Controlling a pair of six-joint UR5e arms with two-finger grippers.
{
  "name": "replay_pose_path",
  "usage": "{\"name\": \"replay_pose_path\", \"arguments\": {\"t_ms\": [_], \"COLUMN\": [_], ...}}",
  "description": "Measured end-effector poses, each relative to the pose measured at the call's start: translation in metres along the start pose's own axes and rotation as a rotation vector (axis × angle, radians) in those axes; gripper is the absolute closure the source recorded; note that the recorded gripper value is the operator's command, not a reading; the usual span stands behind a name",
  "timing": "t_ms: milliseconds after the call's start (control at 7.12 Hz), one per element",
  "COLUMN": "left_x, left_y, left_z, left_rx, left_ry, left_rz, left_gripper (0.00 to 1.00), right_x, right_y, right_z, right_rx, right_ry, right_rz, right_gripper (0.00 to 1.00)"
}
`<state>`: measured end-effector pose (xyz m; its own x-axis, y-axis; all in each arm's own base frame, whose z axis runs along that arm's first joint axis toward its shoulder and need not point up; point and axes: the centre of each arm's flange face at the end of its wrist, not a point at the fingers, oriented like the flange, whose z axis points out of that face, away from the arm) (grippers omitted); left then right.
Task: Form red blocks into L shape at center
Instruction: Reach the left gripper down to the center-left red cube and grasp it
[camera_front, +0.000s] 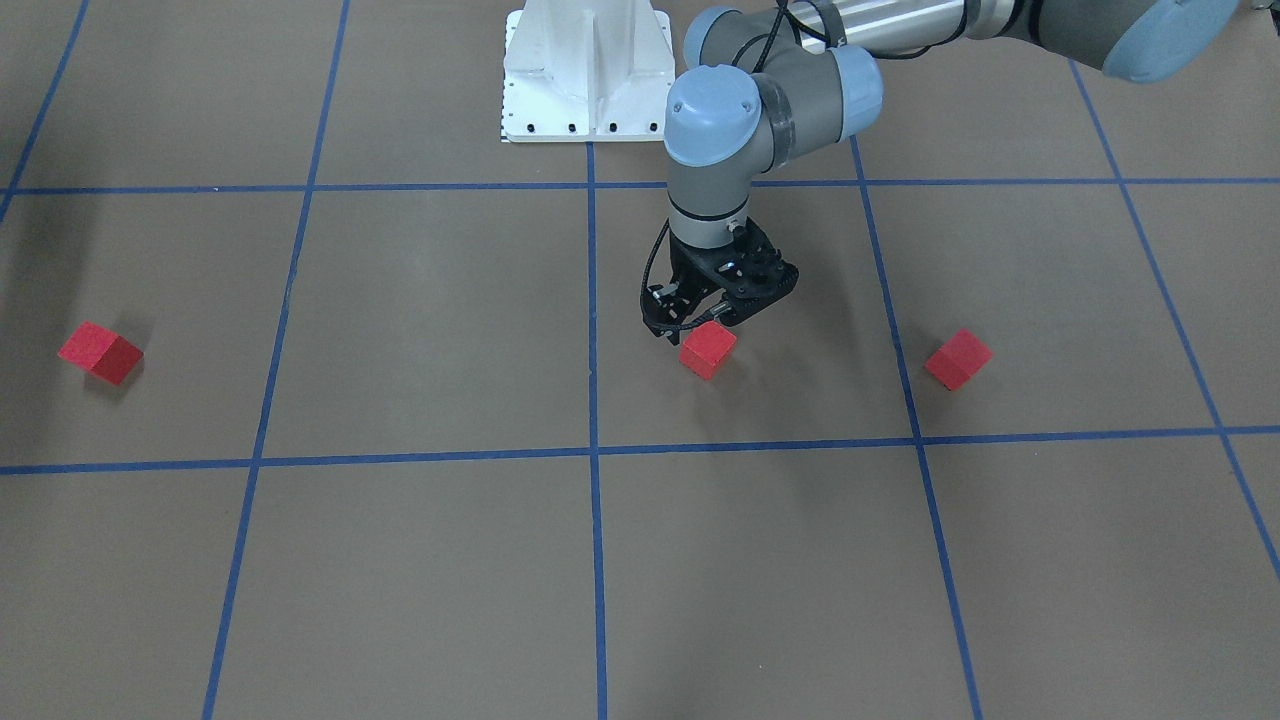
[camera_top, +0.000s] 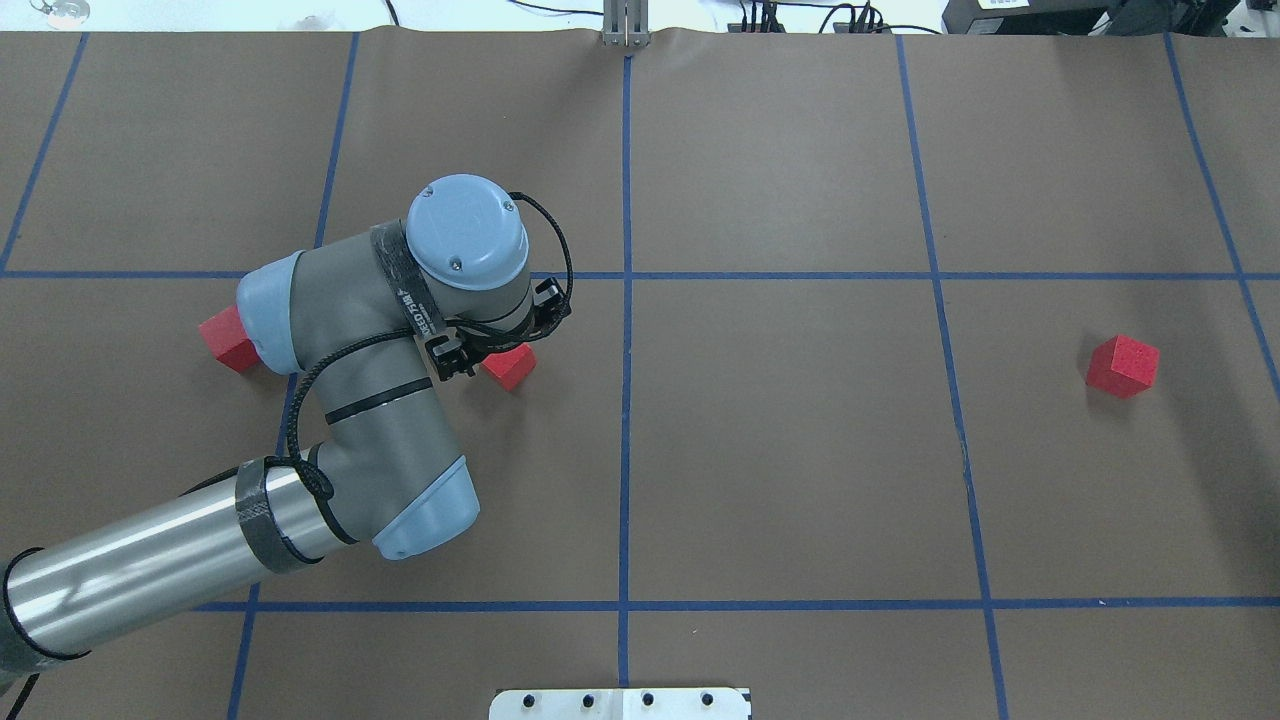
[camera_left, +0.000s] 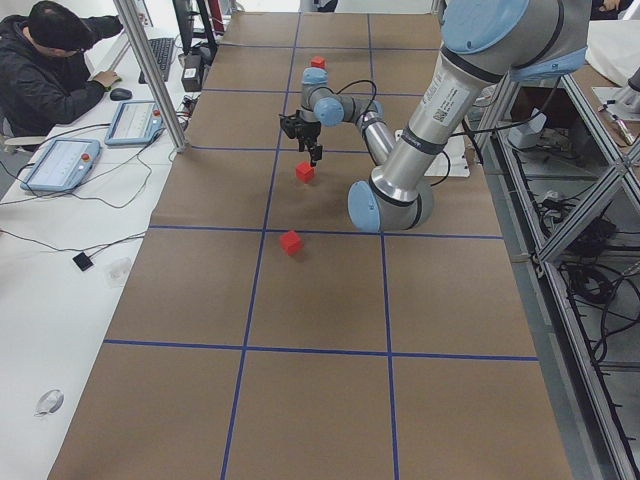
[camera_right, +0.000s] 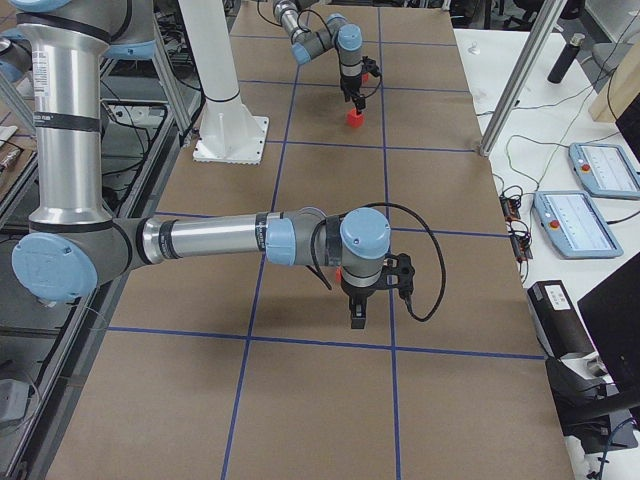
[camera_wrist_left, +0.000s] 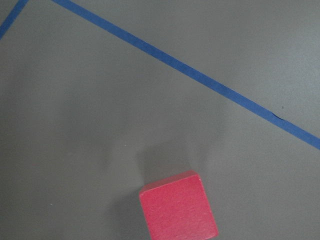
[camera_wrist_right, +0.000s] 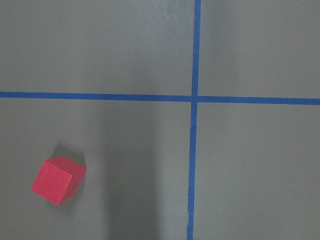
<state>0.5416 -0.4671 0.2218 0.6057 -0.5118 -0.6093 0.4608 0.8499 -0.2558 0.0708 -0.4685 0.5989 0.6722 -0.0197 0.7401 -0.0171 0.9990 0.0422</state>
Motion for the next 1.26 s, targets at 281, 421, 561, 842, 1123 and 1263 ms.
{"name": "replay_pose_path", "arguments": {"t_ms": [281,421,561,842,1123,1263], "left_x": [0.001,0.0,-0.001,-0.002,-0.004,-0.004], "left_y": [-0.004,-0.005,-0.005,-0.004,-0.005,-0.006], "left_z": [0.017,0.021,0.024,0.029,0.039,0.042], "left_rx": [0.015,0.018,0.019,0.019,0.019,0.019], "left_ry": [-0.008,-0.013,-0.017,-0.024,-0.036,-0.04], "left_rz": [-0.001,-0.001,-0.002,-0.003,-0.005,-0.007], "left_gripper": [0.0,0.0,0.0,0.0,0.37,0.77], "right_x": [0.001,0.001,0.001,0.001,0.002,0.002], "right_y": [0.0,0.0,0.0,0.0,0.001,0.001], "right_z": [0.001,0.001,0.001,0.001,0.002,0.002], "right_rx": [-0.002,-0.002,-0.002,-0.003,-0.004,-0.004], "right_ry": [0.0,0.0,0.0,0.001,0.002,0.002], "right_rz": [0.001,0.003,0.004,0.004,0.005,0.005], "right_gripper": [0.01,0.01,0.01,0.01,0.01,0.01]}}
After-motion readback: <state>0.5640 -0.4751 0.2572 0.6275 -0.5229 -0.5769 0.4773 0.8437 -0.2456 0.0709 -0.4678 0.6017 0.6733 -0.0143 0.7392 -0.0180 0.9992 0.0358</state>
